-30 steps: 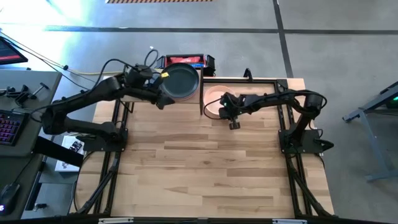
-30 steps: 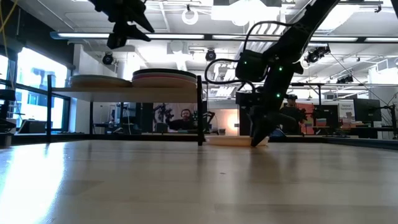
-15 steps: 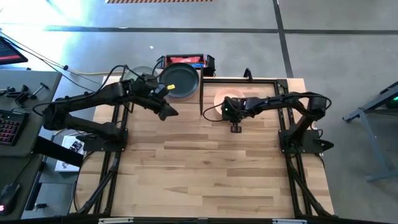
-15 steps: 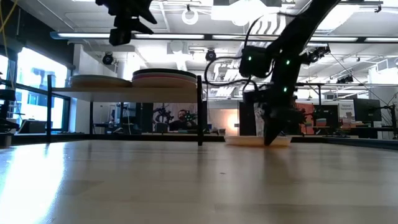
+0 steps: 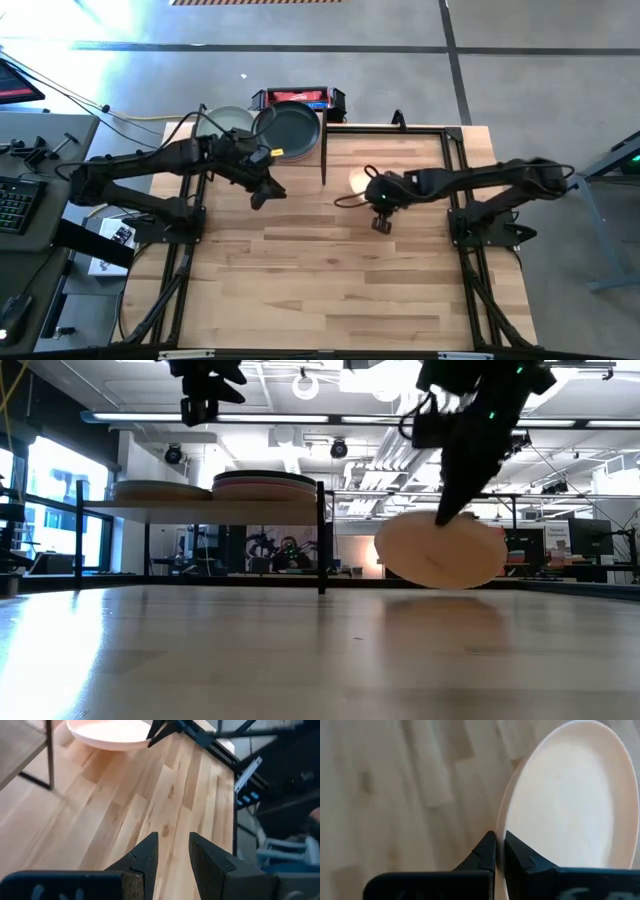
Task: Place and stack plates onto a shelf
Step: Stack the light orange plate on top of the blue plate on the shelf
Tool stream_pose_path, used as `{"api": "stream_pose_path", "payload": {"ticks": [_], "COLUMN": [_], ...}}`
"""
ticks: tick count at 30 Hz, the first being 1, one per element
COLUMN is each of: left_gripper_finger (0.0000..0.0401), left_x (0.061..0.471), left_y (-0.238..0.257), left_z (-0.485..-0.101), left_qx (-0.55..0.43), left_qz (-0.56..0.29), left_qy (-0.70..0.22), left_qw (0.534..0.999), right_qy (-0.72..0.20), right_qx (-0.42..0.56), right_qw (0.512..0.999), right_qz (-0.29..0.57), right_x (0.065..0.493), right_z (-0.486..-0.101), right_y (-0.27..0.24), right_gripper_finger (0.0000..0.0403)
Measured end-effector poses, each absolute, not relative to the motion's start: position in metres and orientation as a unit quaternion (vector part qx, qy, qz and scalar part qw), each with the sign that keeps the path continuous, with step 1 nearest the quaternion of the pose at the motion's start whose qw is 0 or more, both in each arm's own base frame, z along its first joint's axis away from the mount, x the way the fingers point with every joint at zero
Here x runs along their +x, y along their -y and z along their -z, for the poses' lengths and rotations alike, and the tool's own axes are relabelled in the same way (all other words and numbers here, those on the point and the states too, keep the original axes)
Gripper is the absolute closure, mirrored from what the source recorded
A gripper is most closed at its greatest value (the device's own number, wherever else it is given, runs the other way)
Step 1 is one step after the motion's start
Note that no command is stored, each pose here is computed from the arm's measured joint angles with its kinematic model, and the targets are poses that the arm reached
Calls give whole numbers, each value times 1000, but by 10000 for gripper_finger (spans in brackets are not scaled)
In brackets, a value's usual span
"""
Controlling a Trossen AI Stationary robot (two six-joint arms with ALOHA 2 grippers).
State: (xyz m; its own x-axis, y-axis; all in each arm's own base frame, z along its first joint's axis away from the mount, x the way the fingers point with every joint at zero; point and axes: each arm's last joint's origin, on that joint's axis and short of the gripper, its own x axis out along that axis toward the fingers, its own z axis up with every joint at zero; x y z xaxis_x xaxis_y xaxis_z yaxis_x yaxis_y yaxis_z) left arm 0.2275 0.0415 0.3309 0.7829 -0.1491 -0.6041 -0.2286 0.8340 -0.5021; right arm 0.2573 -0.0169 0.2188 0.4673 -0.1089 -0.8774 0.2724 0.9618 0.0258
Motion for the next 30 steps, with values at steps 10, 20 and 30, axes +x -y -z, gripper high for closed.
{"api": "stream_pose_path", "payload": {"ticks": [10,20,30], "left_gripper_finger": [302,302,302], "left_x": [229,229,228], "left_y": [-32,-29,-22], "left_z": [-331,-332,-335], "left_qx": [-138,-47,-77], "left_qz": [46,131,257], "left_qy": [-331,-315,-285], "left_qw": [932,939,920], "right_qy": [-427,-317,-193], "right_qx": [185,174,149], "right_qw": [885,918,932], "right_qz": [-17,-162,-268], "right_x": [264,277,287], "right_z": [-240,-261,-284], "right_y": [-28,-60,-57], "right_gripper_finger": [403,403,403]}}
